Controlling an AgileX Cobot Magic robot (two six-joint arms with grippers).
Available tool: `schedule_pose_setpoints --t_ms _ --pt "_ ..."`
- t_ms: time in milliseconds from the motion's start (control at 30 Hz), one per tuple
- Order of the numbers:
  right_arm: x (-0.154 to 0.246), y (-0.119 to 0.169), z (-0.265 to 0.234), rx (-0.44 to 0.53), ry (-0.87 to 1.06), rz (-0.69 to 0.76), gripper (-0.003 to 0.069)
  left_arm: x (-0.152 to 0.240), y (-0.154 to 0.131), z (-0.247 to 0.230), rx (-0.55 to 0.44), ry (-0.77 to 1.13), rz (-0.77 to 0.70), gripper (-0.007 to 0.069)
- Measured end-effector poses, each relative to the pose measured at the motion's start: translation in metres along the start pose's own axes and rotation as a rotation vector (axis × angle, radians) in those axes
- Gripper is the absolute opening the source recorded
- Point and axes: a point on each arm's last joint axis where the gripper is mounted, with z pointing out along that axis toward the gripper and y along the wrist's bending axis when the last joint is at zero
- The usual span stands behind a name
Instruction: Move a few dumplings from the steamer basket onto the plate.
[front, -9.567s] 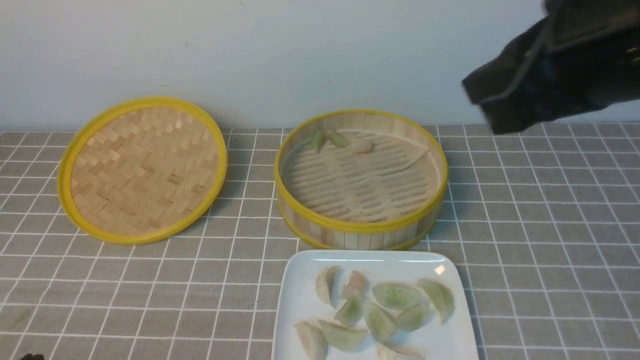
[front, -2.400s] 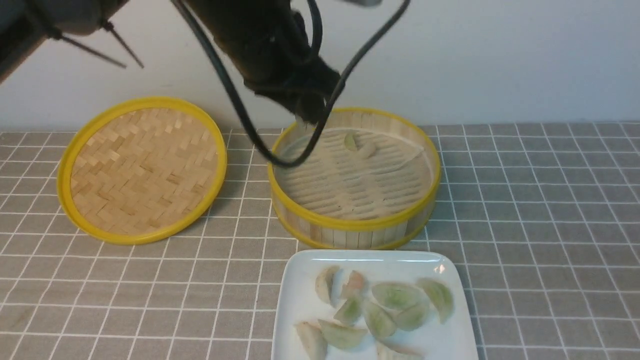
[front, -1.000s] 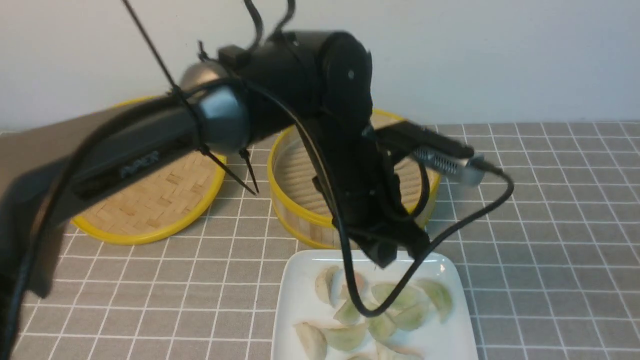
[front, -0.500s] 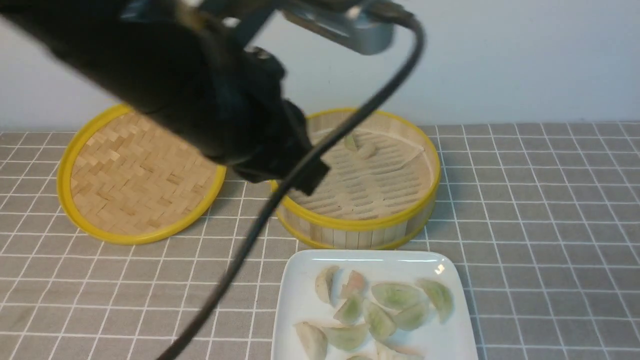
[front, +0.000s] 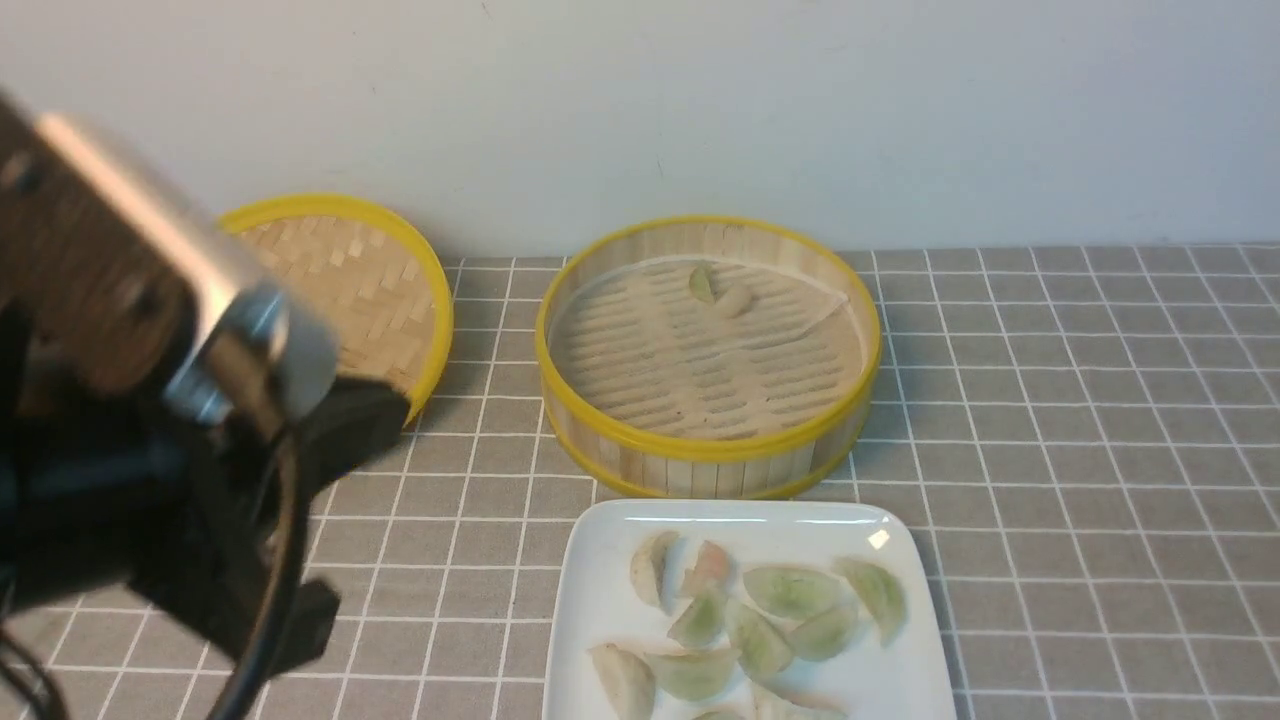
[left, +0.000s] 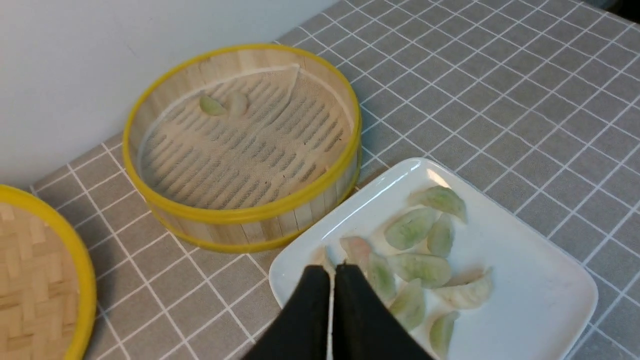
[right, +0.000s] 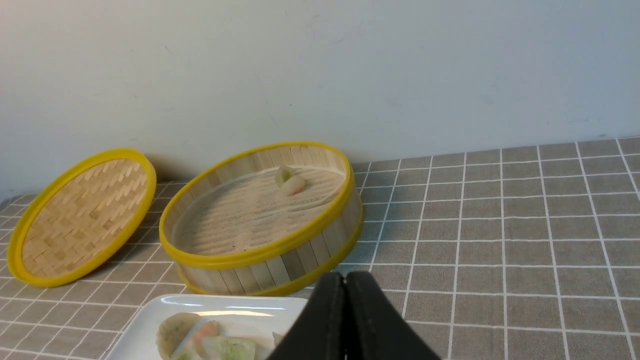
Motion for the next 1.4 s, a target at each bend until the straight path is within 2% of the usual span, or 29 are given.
schedule_pose_setpoints --t_ms 333,633,1300,1400 --pt "0.0 0.0 0.0 -0.001 -0.004 -0.002 -0.0015 0.039 -0.003 -0.014 -0.012 -0.052 -0.003 -0.0005" --pt "-0.001 0.0 0.0 -0.002 -0.006 -0.002 -0.0015 0.032 -0.002 -0.02 -0.026 -0.147 -0.033 -0.0005" --pt "-0.001 0.0 0.0 -0.002 -0.006 -0.002 -0.0015 0.031 -0.002 -0.02 -0.027 -0.155 -0.033 -0.0005" --pt "-0.001 0.0 0.0 -0.002 -0.007 -0.003 -0.0015 0.033 0.0 -0.026 -0.053 -0.183 -0.042 -0.0005"
